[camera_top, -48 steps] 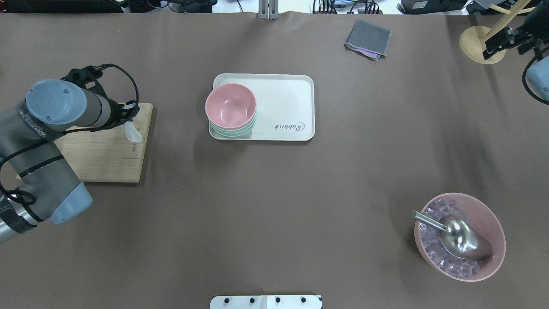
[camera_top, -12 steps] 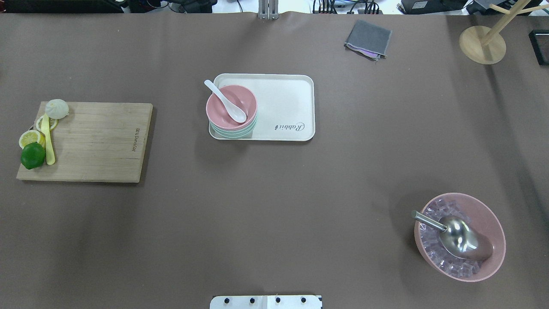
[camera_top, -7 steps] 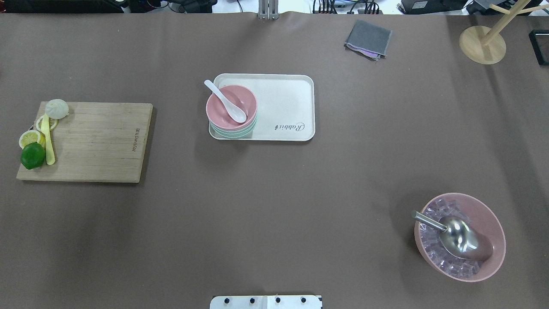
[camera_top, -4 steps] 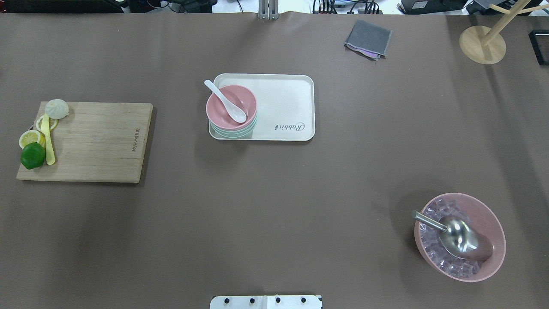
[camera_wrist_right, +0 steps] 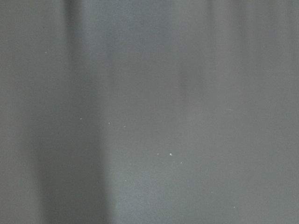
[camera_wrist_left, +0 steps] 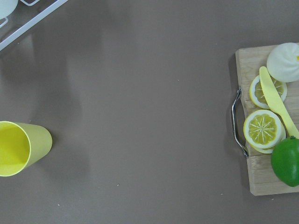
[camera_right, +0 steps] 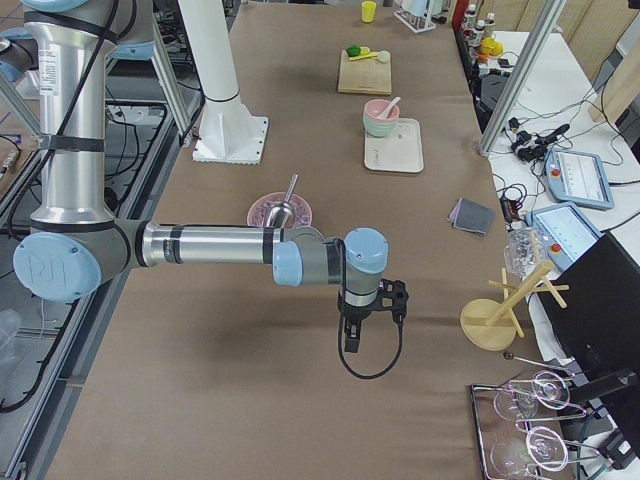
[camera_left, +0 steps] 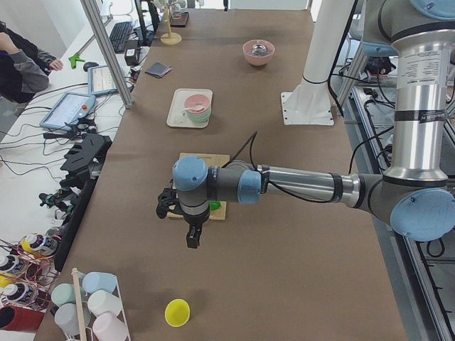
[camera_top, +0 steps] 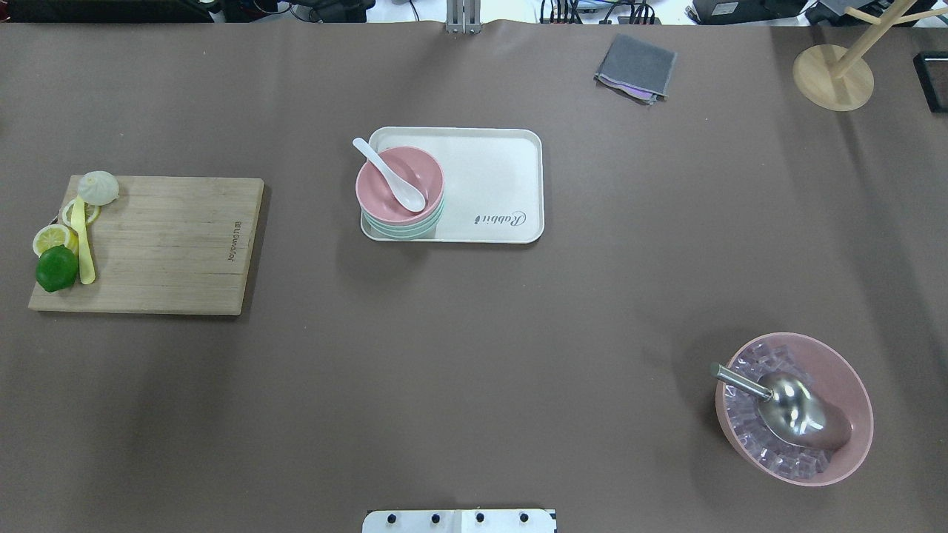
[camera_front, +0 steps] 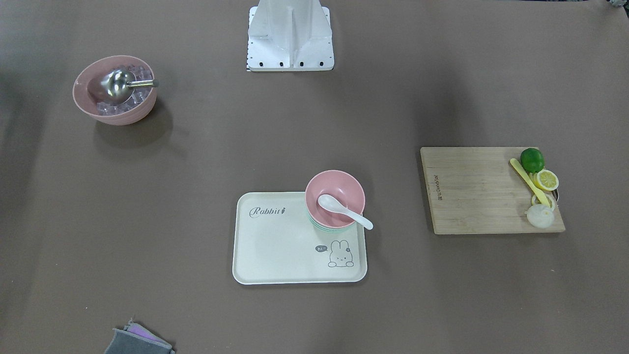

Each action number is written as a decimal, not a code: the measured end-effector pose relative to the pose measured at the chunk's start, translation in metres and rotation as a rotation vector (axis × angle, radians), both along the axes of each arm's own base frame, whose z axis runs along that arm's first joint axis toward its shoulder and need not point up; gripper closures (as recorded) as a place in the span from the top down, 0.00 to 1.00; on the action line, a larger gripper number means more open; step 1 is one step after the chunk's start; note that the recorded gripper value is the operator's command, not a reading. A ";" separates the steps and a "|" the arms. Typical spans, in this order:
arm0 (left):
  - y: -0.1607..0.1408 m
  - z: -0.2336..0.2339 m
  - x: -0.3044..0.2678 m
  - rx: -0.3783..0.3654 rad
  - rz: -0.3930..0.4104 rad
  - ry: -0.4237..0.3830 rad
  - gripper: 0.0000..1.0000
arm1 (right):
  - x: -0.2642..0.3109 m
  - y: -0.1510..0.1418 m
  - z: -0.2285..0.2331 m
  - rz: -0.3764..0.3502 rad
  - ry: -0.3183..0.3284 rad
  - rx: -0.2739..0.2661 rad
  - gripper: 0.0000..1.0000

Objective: Stack pink bowl on green and place spoon

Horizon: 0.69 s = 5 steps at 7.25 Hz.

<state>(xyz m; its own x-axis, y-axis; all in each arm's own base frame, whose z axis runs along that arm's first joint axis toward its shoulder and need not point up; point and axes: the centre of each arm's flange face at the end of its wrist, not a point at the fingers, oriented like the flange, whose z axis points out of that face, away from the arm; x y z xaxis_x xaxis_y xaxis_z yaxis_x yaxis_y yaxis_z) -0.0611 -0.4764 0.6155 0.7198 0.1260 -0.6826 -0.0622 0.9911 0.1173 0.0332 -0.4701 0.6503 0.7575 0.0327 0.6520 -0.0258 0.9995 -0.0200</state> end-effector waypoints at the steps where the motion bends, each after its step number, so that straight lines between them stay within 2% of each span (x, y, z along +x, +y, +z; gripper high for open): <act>1: 0.000 -0.002 0.000 0.005 0.000 0.000 0.98 | -0.003 0.001 -0.003 -0.005 -0.045 0.017 1.00; 3: 0.000 -0.004 0.000 0.009 0.000 0.000 0.98 | -0.004 0.012 0.005 -0.008 -0.067 0.028 1.00; 5: 0.000 -0.003 0.000 0.008 0.000 -0.001 0.98 | 0.000 0.026 0.022 -0.004 -0.016 0.043 1.00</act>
